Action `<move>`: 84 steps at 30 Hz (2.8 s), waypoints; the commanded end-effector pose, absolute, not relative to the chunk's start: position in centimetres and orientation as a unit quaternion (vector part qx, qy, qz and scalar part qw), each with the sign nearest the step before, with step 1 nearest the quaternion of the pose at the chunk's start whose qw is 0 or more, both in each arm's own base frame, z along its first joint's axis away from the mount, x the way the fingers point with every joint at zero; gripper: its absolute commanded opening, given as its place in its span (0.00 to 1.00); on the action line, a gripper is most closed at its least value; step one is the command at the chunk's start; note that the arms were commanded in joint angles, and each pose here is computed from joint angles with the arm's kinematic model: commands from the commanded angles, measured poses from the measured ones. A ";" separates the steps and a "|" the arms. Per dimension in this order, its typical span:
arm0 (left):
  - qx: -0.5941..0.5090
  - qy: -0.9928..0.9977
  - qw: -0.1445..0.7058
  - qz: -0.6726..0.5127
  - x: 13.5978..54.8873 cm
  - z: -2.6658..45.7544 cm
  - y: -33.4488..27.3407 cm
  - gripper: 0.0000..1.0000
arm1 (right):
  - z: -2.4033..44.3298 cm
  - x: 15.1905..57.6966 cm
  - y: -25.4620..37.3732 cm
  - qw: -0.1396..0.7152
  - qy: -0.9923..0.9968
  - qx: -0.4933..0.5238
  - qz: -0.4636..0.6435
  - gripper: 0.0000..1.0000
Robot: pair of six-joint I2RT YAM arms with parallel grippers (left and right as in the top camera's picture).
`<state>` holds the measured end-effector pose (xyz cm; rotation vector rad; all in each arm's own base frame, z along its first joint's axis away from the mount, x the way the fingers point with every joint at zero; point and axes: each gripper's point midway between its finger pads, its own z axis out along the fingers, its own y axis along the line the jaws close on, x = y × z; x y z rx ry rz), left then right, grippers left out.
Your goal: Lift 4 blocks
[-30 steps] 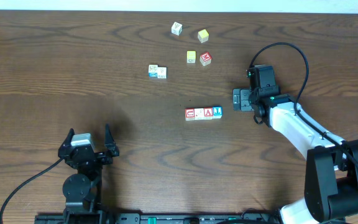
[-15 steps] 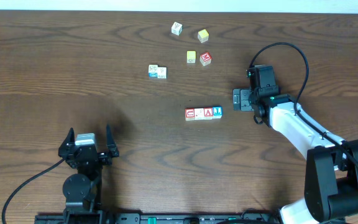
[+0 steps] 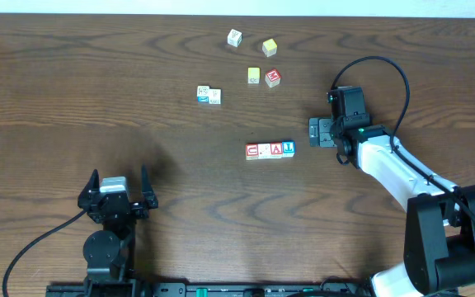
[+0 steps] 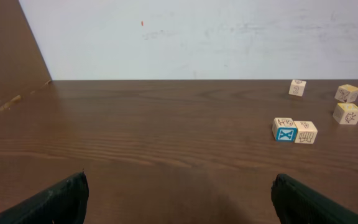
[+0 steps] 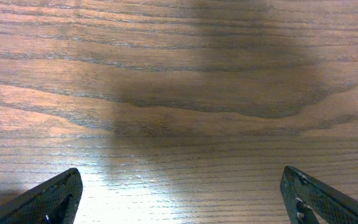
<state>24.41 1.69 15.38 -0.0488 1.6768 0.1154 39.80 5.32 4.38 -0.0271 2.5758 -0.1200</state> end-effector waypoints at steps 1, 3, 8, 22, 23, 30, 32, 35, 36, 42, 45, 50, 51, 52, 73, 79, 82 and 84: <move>-0.018 0.764 0.644 0.049 24.3 13.4 1.6 0.94 | 5.4 40.3 4.9 0.290 0.956 -0.002 -0.045 0.99; -0.018 0.764 0.644 0.049 24.3 13.4 1.6 0.94 | 5.4 40.3 4.9 0.290 0.956 -0.002 -0.045 0.99; -0.018 0.764 0.644 0.049 24.3 13.4 1.6 0.94 | 5.3 40.2 4.7 0.287 0.957 -0.002 -0.049 0.99; -0.018 0.764 0.644 0.049 24.3 13.4 1.6 0.94 | 18.5 37.9 5.1 0.446 0.891 -0.017 -0.079 0.99; -0.018 0.764 0.644 0.049 24.3 13.4 1.6 0.94 | 20.4 37.5 4.9 0.474 0.877 -0.010 -0.071 0.99; -0.018 0.764 0.644 0.049 24.3 13.4 1.6 0.94 | 26.4 32.7 2.1 0.619 0.783 0.042 -0.036 0.99; -0.018 0.763 0.644 0.049 24.3 13.4 1.6 0.94 | 26.2 30.9 1.4 0.654 0.754 0.051 -0.024 0.99; -0.018 0.764 0.644 0.049 24.3 13.4 1.6 0.94 | 25.1 28.9 0.9 0.689 0.723 0.051 -0.003 0.99; -0.018 0.763 0.644 0.049 24.3 13.4 1.6 0.94 | 24.6 28.3 0.9 0.696 0.717 0.047 0.004 0.99; -0.018 0.764 0.644 0.049 24.3 13.4 1.6 0.94 | 23.3 26.0 1.4 0.728 0.685 0.004 0.034 0.99; -0.018 0.764 0.644 0.049 24.3 13.4 1.6 0.94 | 22.9 25.3 2.1 0.735 0.675 -0.030 0.052 0.99; -0.018 0.763 0.644 0.049 24.3 13.4 1.6 0.94 | 21.6 24.7 2.7 0.733 0.675 -0.052 0.063 0.99; -0.018 0.764 0.644 0.049 24.3 13.4 1.6 0.94 | 21.4 24.6 2.6 0.732 0.676 -0.049 0.061 0.99; -0.018 0.763 0.644 0.049 24.3 13.4 1.6 0.94 | 21.1 24.5 2.5 0.733 0.676 -0.047 0.059 0.99; -0.018 0.763 0.644 0.049 24.3 13.4 1.6 0.94 | 15.6 24.6 1.4 0.677 0.733 0.018 0.062 0.99; -0.018 0.764 0.644 0.049 24.3 13.4 1.6 0.94 | 15.6 24.6 1.0 0.678 0.734 0.011 0.045 0.99; -0.018 0.763 0.644 0.049 24.3 13.4 1.6 0.94 | 15.6 24.6 1.0 0.677 0.734 0.011 0.044 0.99; -0.018 0.764 0.644 0.049 24.3 13.4 1.6 0.94 | 15.6 24.6 1.0 0.677 0.734 0.011 0.044 0.99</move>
